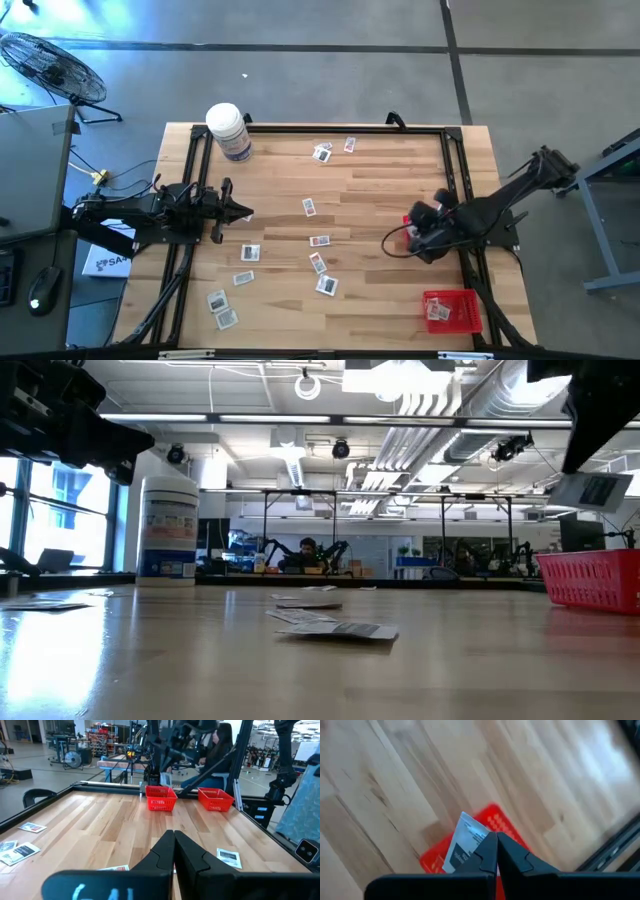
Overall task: Pick & Place First Aid Supplies
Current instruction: Put the black towelette pack into the top red basket
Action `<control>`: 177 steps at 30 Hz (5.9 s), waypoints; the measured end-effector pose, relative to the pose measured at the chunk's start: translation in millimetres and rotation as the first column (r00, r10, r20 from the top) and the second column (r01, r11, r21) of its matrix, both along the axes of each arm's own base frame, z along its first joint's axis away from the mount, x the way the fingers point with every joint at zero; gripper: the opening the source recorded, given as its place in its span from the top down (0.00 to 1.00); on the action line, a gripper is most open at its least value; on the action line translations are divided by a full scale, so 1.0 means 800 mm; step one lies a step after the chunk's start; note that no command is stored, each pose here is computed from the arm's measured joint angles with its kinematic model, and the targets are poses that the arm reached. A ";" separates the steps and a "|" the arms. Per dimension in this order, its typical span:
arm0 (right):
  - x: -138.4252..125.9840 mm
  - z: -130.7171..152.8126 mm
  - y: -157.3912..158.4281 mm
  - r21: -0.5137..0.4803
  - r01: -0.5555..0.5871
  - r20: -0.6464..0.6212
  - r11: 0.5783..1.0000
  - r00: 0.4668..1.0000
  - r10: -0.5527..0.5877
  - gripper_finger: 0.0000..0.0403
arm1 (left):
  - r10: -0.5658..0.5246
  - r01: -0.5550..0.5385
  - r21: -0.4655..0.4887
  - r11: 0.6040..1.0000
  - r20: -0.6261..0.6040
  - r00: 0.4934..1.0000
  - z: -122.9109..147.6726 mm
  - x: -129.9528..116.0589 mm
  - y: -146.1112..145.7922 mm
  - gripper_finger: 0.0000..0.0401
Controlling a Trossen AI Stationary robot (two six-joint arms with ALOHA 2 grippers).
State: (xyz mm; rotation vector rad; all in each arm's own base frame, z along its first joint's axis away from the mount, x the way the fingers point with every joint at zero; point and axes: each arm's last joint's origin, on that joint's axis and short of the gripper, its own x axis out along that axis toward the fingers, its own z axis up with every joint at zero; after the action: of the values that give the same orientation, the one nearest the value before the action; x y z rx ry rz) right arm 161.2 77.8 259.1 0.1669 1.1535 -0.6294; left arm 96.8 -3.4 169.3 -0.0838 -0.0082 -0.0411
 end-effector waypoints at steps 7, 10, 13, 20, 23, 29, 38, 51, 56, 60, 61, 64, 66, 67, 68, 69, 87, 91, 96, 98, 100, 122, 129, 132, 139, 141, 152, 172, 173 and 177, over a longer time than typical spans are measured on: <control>-0.022 -0.061 -0.010 0.076 0.082 -0.007 0.994 0.997 -0.082 1.00 | 0.000 0.000 0.000 1.000 0.000 1.000 0.000 0.000 0.000 1.00; -0.024 -0.082 -0.016 0.084 0.100 -0.010 0.991 0.995 -0.099 1.00 | 0.000 0.000 0.000 1.000 0.000 1.000 0.000 0.000 0.000 1.00; -0.030 -0.099 -0.025 0.076 0.134 -0.062 0.988 0.990 -0.130 1.00 | 0.000 0.000 0.000 1.000 0.000 1.000 0.000 0.000 0.000 1.00; -0.027 -0.096 -0.034 0.110 0.085 -0.146 0.990 0.987 -0.068 0.90 | 0.000 0.000 0.000 1.000 0.000 1.000 0.000 0.000 0.000 1.00; -0.018 -0.068 -0.035 0.062 0.047 -0.118 0.997 0.992 -0.040 0.84 | 0.000 0.000 0.000 1.000 0.000 1.000 0.000 0.000 0.000 1.00; 0.033 -0.016 -0.019 0.009 -0.205 0.225 0.979 0.954 0.198 0.76 | 0.000 0.000 0.000 1.000 0.000 1.000 0.000 0.000 0.000 1.00; 0.136 -0.040 0.029 -0.122 -0.567 0.575 0.814 0.628 0.524 0.75 | 0.000 0.000 0.000 1.000 0.000 1.000 0.000 0.000 0.000 1.00; 0.264 -0.138 0.082 -0.078 -0.734 0.445 0.674 0.580 0.683 0.71 | 0.000 0.000 0.000 1.000 0.000 1.000 0.000 0.000 0.000 1.00; 0.280 -0.164 0.078 -0.042 -0.745 0.376 0.666 0.606 0.701 0.72 | 0.000 0.000 0.000 1.000 0.000 1.000 0.000 0.000 0.000 1.00; 0.279 -0.176 0.072 -0.016 -0.739 0.331 0.674 0.632 0.701 0.74 | 0.000 0.000 0.000 1.000 0.000 1.000 0.000 0.000 0.000 1.00; 0.279 -0.177 0.072 -0.013 -0.738 0.326 0.674 0.635 0.701 0.74 | 0.000 0.000 0.000 1.000 0.000 1.000 0.000 0.000 0.000 1.00; 0.276 -0.179 0.071 0.002 -0.738 0.299 0.675 0.644 0.704 0.75 | 0.000 0.000 0.000 1.000 0.000 1.000 0.000 0.000 0.000 1.00; 0.274 -0.178 0.073 0.009 -0.742 0.285 0.670 0.644 0.710 0.76 | 0.000 0.000 0.000 1.000 0.000 1.000 0.000 0.000 0.000 1.00; 0.272 -0.177 0.075 0.012 -0.745 0.277 0.667 0.643 0.714 0.76 | 0.000 0.000 0.000 1.000 0.000 1.000 0.000 0.000 0.000 1.00; 0.270 -0.177 0.077 0.016 -0.748 0.269 0.663 0.642 0.718 0.77 | 0.000 0.000 0.000 1.000 0.001 1.000 0.000 0.000 0.000 1.00; 0.268 -0.176 0.079 0.019 -0.751 0.263 0.660 0.641 0.721 0.77 | 0.000 0.000 0.000 1.000 0.000 1.000 0.000 0.000 0.000 1.00; 0.265 -0.168 0.068 0.096 -0.727 0.272 0.680 0.676 0.684 0.76 | 0.000 0.000 0.000 1.000 0.000 1.000 0.000 0.000 0.000 1.00; 0.271 -0.168 0.046 0.123 -0.654 0.276 0.747 0.745 0.607 0.76 | 0.000 0.000 0.000 1.000 0.000 1.000 0.000 0.000 0.000 1.00; 0.276 -0.167 0.029 0.192 -0.632 0.310 0.751 0.765 0.565 0.74 | 0.000 0.000 0.000 1.000 0.000 1.000 0.000 0.000 0.000 1.00; 0.276 -0.167 0.029 0.208 -0.641 0.321 0.739 0.758 0.568 0.72 | 0.000 0.000 0.000 1.000 0.000 1.000 0.000 0.000 0.000 1.00; 0.275 -0.167 0.033 0.212 -0.653 0.324 0.727 0.749 0.578 0.70 | 0.000 0.000 0.000 1.000 0.000 1.000 0.000 0.000 0.000 1.00; 0.280 -0.157 0.059 0.054 -0.819 0.397 0.572 0.543 0.740 0.67 | 0.000 0.000 0.000 1.000 0.000 1.000 0.000 0.000 0.000 1.00; 0.286 -0.174 0.044 0.097 -0.819 0.388 0.565 0.554 0.737 0.67 | 0.000 0.000 0.000 1.000 0.000 1.000 0.000 0.000 0.000 1.00; 0.286 -0.177 0.041 0.106 -0.817 0.374 0.566 0.560 0.739 0.67 | 0.000 0.000 0.000 1.000 0.000 1.000 0.000 0.000 0.000 1.00; 0.285 -0.178 0.040 0.096 -0.835 0.358 0.541 0.536 0.764 0.70 | 0.000 0.000 0.000 1.000 0.000 1.000 0.000 0.000 0.000 1.00; 0.285 -0.179 0.040 0.098 -0.832 0.348 0.546 0.543 0.765 0.72 | 0.000 0.000 0.000 1.000 0.000 1.000 0.000 0.000 0.000 1.00; 0.283 -0.180 0.039 0.108 -0.815 0.331 0.570 0.570 0.752 0.90 | 0.000 0.000 0.000 1.000 0.000 1.000 0.000 0.000 0.000 1.00; 0.274 -0.150 0.059 0.063 -0.836 0.375 0.545 0.526 0.763 0.76 | 0.000 0.000 0.000 1.000 0.001 1.000 0.000 0.000 0.000 1.00; 0.275 -0.154 0.059 0.068 -0.835 0.367 0.546 0.530 0.764 0.76 | 0.000 0.000 0.000 1.000 0.000 1.000 0.000 0.000 0.000 1.00; 0.277 -0.170 0.059 0.084 -0.832 0.346 0.549 0.541 0.767 0.75 | 0.000 0.000 0.000 1.000 0.000 1.000 0.000 0.000 0.000 1.00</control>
State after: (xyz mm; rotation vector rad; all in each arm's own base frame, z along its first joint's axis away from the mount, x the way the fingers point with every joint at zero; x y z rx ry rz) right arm 382.6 125.4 122.8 -0.0926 0.8936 0.3813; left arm 96.9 -3.4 169.3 -0.0839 -0.0077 -0.0409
